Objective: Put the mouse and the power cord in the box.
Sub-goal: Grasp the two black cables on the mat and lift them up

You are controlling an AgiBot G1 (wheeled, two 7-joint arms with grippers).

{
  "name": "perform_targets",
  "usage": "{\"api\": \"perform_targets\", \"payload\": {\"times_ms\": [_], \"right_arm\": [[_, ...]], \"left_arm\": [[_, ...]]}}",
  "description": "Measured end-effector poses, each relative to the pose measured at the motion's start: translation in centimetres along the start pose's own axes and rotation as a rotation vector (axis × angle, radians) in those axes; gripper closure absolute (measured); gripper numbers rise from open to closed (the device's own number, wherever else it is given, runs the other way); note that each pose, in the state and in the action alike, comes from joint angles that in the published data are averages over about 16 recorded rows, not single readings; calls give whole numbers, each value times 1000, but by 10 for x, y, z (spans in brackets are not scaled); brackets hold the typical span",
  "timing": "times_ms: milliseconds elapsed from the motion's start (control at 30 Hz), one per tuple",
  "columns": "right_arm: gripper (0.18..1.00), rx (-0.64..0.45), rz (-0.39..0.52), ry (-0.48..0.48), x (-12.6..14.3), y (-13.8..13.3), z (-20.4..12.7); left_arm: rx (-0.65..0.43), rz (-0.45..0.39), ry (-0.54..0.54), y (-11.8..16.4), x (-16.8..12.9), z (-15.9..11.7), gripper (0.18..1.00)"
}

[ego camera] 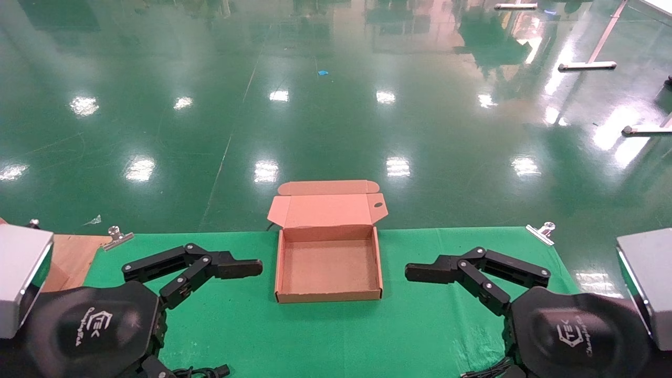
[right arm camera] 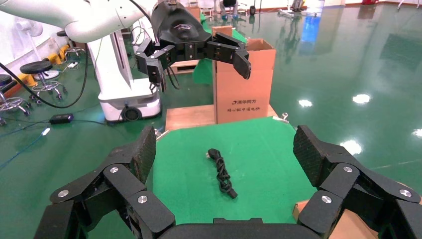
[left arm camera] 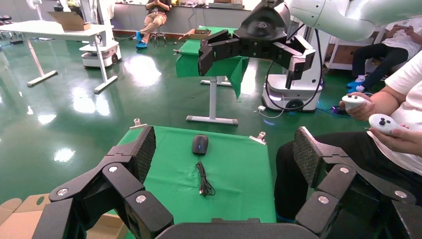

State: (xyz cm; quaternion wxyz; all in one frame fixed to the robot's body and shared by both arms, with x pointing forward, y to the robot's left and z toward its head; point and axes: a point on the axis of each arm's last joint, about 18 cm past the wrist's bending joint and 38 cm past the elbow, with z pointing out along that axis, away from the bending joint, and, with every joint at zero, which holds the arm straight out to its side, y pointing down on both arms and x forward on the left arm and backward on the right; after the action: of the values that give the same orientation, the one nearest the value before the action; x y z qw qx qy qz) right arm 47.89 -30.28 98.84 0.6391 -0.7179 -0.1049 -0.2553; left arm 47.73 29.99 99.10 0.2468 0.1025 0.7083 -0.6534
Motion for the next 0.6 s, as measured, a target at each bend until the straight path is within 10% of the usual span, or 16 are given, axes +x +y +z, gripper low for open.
{"api": "perform_targets", "payload": {"times_ms": [600], "right_arm": [[178, -635, -259, -32, 54, 95, -3]], "left_arm": [[-332, 16, -13, 89, -38, -8, 183]]}}
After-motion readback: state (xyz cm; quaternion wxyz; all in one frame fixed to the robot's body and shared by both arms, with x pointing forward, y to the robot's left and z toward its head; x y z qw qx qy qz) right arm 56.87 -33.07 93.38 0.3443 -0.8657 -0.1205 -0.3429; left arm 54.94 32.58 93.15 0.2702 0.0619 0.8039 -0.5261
